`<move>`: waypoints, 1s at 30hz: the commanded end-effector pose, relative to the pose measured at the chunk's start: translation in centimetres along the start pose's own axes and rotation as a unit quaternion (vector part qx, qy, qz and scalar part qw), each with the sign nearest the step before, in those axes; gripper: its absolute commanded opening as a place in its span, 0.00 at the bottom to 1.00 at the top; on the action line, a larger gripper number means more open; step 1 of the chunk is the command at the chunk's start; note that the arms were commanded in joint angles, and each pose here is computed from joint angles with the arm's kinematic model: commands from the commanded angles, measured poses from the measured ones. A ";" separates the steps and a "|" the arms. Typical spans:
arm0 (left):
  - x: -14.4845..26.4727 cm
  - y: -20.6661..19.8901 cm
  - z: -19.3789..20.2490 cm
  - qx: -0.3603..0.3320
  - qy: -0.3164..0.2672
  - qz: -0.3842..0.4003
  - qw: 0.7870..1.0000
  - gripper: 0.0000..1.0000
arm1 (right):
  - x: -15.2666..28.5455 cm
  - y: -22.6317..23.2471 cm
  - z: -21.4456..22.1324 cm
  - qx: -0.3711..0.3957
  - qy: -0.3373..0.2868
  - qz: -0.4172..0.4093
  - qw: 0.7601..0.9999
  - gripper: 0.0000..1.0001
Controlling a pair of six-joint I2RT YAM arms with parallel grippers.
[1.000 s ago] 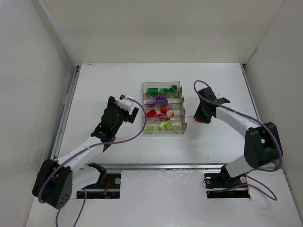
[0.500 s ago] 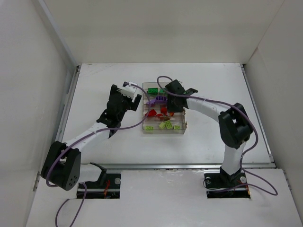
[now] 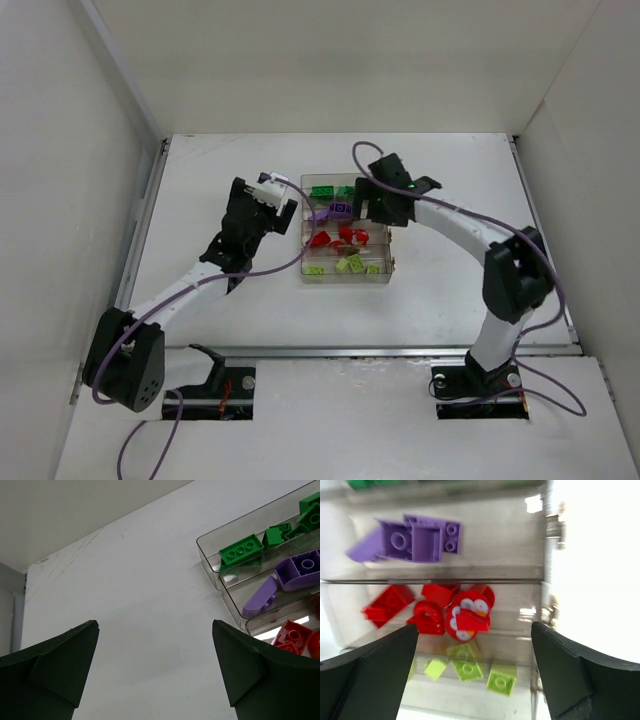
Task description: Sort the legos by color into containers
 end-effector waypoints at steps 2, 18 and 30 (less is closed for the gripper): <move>2.0 1.2 -5.2 -0.007 -0.080 -0.013 0.997 0.95 | 7.3 -6.0 -2.5 -0.126 -0.112 0.025 0.985 1.00; 10.4 6.1 1.4 0.034 0.004 -0.280 0.959 1.00 | 17.8 -14.4 2.9 -0.201 -0.156 0.229 0.940 1.00; 12.6 6.6 1.4 0.084 0.011 -0.251 0.964 1.00 | 21.2 -13.7 3.8 -0.196 -0.180 0.176 0.948 1.00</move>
Point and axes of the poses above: each gripper's point midway between its finger pads, its own x axis back along the fingers, its own y axis along the line the jaws close on, z = x × y, the point moved 10 cm from there along x, back along the fingers, and after that the axes turned 11 degrees about x, right-handed, at the moved point
